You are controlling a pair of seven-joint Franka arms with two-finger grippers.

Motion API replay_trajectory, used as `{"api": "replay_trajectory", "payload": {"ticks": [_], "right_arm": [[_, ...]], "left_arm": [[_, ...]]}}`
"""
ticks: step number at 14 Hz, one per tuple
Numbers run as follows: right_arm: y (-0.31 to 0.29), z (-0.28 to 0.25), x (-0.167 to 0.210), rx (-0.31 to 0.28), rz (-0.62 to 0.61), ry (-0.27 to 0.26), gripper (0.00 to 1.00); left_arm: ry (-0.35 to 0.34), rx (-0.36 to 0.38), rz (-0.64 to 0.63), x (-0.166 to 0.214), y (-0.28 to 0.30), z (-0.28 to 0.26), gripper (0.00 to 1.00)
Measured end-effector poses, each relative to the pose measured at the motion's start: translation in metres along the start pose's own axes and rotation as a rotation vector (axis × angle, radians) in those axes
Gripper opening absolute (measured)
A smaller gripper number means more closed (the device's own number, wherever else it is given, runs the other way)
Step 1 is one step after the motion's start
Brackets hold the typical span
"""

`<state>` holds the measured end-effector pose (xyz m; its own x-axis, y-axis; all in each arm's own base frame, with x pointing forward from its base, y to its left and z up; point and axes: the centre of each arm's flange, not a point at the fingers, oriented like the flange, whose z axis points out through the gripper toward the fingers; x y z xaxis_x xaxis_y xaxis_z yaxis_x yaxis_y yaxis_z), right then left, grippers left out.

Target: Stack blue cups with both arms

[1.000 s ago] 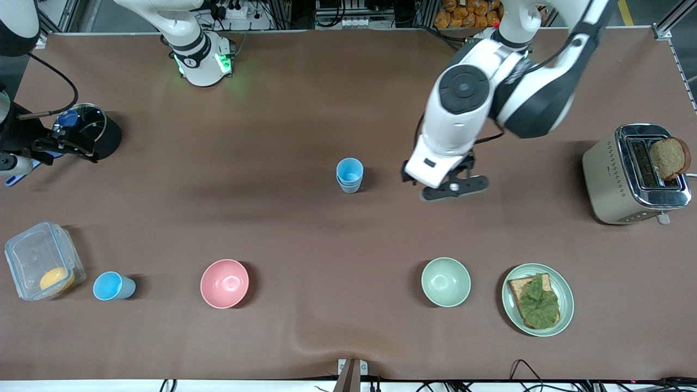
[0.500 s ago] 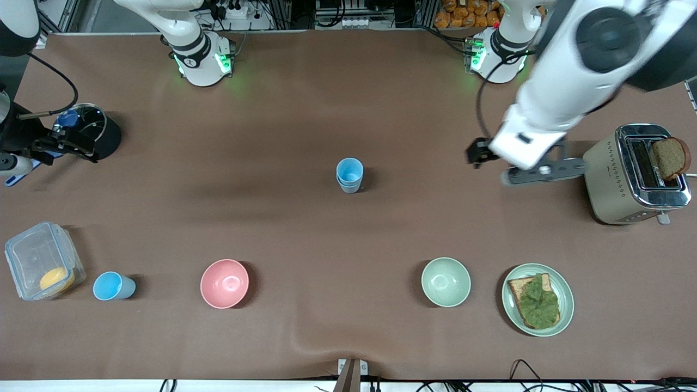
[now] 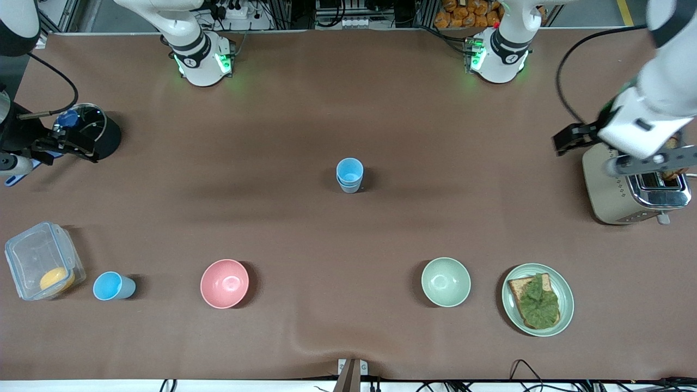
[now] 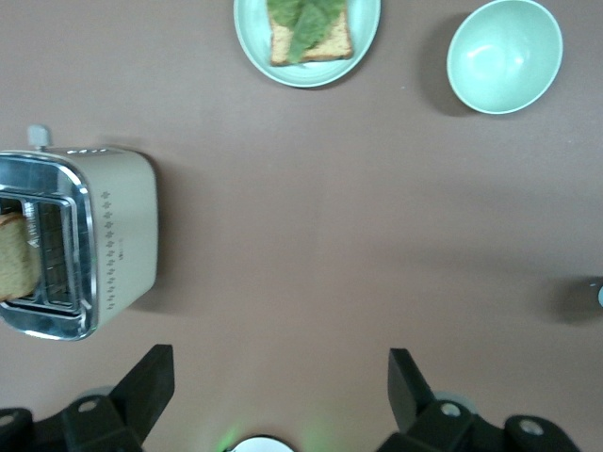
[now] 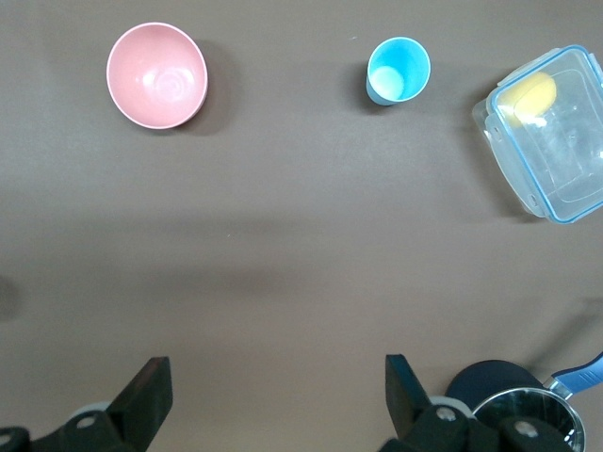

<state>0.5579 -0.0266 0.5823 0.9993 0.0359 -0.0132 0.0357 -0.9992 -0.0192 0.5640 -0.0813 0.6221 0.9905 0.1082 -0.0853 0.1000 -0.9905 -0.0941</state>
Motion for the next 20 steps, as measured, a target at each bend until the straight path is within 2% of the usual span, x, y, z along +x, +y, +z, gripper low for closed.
{"api": "replay_trajectory", "payload": {"ticks": [4, 8, 14, 20], "right_arm": [[0.000, 0.000, 0.000, 0.000, 0.000, 0.000, 1.00], [0.000, 0.000, 0.000, 0.000, 0.000, 0.000, 1.00], [0.000, 0.000, 0.000, 0.000, 0.000, 0.000, 1.00], [0.000, 0.000, 0.000, 0.000, 0.000, 0.000, 1.00]], "left_arm": [[0.020, -0.035, -0.041, -0.024, -0.040, -0.032, 1.00], [0.045, -0.044, 0.046, -0.033, -0.069, -0.045, 1.00], [0.040, -0.044, 0.094, -0.035, -0.055, -0.043, 1.00], [0.025, -0.044, 0.091, -0.033, -0.057, -0.036, 1.00]]}}
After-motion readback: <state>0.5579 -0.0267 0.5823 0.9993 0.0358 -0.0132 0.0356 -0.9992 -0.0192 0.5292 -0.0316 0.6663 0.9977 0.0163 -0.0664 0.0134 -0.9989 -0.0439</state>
